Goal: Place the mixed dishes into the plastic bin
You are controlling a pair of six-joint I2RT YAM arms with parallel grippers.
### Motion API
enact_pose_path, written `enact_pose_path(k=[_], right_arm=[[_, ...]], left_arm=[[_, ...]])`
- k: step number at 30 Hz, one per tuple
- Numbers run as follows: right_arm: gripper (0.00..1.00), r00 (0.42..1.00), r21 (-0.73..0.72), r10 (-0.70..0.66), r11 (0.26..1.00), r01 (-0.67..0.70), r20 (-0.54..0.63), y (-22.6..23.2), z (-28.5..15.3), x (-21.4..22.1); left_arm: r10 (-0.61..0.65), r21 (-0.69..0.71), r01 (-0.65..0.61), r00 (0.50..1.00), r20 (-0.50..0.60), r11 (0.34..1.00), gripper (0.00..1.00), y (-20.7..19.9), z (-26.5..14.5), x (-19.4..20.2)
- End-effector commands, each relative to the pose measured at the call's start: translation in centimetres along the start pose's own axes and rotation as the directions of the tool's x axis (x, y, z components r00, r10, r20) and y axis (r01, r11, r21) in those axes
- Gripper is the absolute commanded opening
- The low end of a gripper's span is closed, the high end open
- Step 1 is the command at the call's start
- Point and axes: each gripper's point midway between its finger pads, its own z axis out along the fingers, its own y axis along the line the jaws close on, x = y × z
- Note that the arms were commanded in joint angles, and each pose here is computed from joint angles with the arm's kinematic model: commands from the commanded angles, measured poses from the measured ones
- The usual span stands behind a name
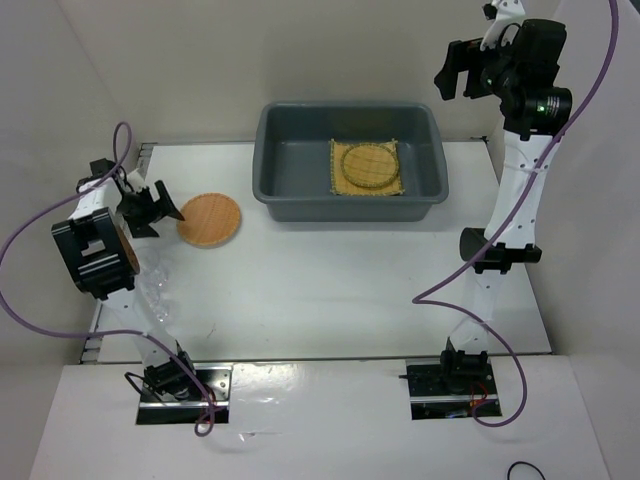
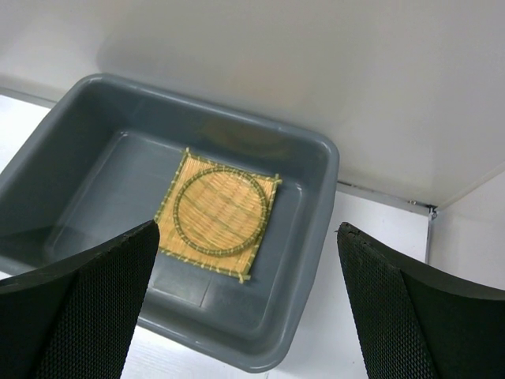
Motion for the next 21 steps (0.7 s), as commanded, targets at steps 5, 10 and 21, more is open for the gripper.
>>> enact_pose_path(k=[5,10,21], right_arm=[[0.98,0.999,-0.021,-0.004,1.0,0.004,-0.035,0.3,0.0,1.0],[0.98,1.0,0.003,-0.007,1.0,0.008,-0.03,0.0,-0.4,0.7],[0.98,0.999,0.045,-0.013,0.999,0.015,-0.046,-0.8,-0.5,1.0]], left_arm=[[0.092,0.253,-0.083,0.995,-0.024,0.964,1.0,-3.4,2.4,-0.8],[0.066,0.312,-0.04,0.995,-0.074,0.949,1.0,-2.9,4.6,-0.1],[0.017,0.5,0.064,0.988,-0.155,0.864,0.69,-4.3,7.6,1.7]])
